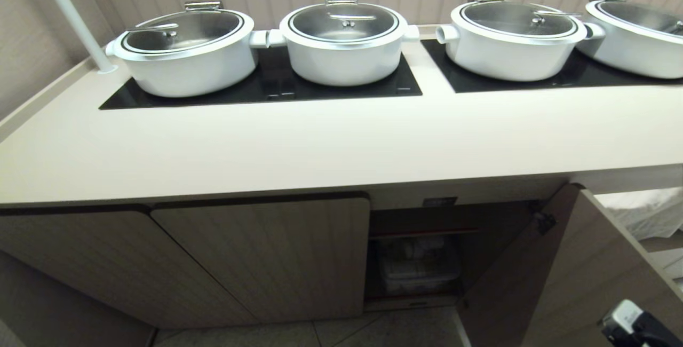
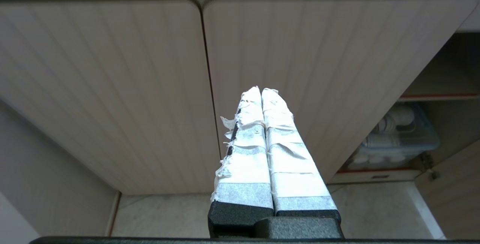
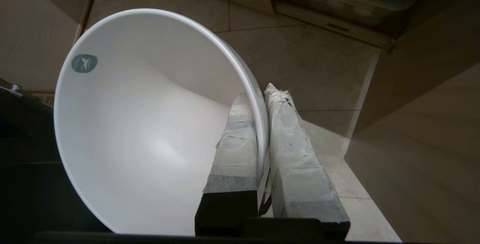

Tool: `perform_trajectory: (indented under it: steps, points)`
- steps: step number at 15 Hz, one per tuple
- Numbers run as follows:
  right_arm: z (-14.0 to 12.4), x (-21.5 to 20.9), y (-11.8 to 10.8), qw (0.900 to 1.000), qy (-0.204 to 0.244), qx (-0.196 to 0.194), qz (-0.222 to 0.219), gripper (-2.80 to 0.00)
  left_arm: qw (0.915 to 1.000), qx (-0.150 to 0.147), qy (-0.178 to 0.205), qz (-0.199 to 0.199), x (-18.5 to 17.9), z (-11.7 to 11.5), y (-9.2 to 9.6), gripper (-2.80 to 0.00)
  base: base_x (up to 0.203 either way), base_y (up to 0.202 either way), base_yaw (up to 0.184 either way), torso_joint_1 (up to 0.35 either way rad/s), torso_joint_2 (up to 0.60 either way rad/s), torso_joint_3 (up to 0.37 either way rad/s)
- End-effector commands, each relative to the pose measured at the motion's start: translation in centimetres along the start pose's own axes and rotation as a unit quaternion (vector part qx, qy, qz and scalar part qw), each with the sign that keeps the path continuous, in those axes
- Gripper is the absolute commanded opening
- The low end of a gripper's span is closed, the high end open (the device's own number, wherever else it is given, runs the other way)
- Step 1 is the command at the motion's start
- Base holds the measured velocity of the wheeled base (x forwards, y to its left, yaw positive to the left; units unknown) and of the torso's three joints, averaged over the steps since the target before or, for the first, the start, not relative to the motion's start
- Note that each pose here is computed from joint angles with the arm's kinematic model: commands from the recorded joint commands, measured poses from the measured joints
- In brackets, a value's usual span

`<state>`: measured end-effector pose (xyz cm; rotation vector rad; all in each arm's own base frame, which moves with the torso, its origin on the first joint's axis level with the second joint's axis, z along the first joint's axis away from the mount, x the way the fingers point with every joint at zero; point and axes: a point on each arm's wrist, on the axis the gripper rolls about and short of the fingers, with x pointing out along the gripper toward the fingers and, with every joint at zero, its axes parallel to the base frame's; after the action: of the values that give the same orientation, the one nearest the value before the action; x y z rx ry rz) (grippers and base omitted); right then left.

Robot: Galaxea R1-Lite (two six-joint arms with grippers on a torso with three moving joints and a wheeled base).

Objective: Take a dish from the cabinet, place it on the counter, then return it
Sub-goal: Place it on the table

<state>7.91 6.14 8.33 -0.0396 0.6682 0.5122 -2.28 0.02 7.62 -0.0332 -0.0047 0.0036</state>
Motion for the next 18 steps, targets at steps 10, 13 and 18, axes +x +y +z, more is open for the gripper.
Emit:
perform_trajectory:
  steps: [10, 13, 18]
  points:
    - [-0.01, 0.03, 0.06, 1.000, 0.001, -0.001, 0.002, -2.80, 1.0000, 0.000, -0.001, 0.000, -0.01, 0.02, 0.00, -2.80, 0.000, 0.000, 0.000, 0.185, -0.38, -0.203]
    - [-0.02, 0.01, 0.07, 1.000, 0.001, -0.002, 0.002, -2.80, 1.0000, 0.000, -0.001, 0.000, -0.01, 0.02, 0.00, -2.80, 0.000, 0.000, 0.000, 0.161, -0.33, -0.173]
    - [-0.04, 0.00, 0.12, 1.000, 0.002, -0.003, 0.004, -2.80, 1.0000, 0.000, -0.001, 0.000, -0.01, 0.02, 0.00, -2.80, 0.000, 0.000, 0.000, 0.161, -0.32, -0.167]
